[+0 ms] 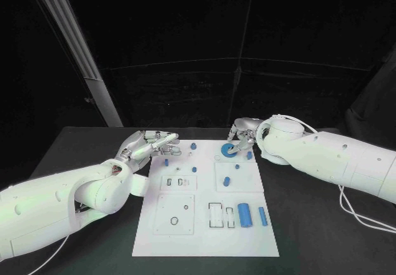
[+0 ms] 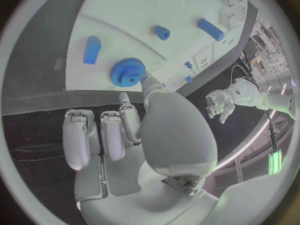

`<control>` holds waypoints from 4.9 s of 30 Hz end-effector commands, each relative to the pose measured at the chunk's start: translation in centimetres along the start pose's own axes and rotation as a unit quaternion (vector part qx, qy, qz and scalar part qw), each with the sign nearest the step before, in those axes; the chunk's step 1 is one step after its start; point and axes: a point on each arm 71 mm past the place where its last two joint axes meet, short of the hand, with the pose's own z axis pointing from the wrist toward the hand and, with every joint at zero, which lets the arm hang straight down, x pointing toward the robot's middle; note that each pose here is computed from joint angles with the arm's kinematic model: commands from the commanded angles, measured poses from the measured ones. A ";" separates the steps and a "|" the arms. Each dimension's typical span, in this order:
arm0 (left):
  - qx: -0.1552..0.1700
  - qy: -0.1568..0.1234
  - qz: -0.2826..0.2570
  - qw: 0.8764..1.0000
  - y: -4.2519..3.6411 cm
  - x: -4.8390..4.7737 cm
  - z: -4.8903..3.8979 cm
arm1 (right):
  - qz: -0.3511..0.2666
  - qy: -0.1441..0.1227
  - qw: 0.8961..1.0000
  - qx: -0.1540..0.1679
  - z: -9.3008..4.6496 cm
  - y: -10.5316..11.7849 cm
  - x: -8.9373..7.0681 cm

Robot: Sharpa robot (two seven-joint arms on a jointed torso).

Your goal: Assemble the parts on the task board

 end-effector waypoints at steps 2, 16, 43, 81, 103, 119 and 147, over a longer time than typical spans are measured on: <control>0.002 0.009 -0.002 1.000 -0.10 0.19 0.09 | -0.014 0.015 1.000 -0.003 0.1 0.0 0.3; 0.002 0.009 -0.002 1.000 -0.06 0.16 0.14 | -0.016 0.031 0.999 -0.002 0.3 0.0 1.0; 0.000 0.010 -0.002 1.000 -0.03 0.04 0.12 | -0.054 -0.082 0.994 -0.039 -0.3 1.6 0.5; -0.001 0.011 -0.003 1.000 -0.02 0.17 0.19 | -0.045 -0.063 0.992 -0.103 1.6 12.2 3.5; -0.003 0.012 -0.003 1.000 0.03 0.17 0.23 | -0.046 -0.070 0.992 -0.091 1.9 12.5 3.7; -0.004 0.012 -0.003 1.000 0.01 0.08 0.14 | 0.006 -0.110 0.987 -0.118 0.8 10.8 2.9; -0.002 0.009 -0.002 1.000 0.13 -0.32 0.25 | 0.161 -0.087 0.978 -0.101 -5.7 -7.0 1.1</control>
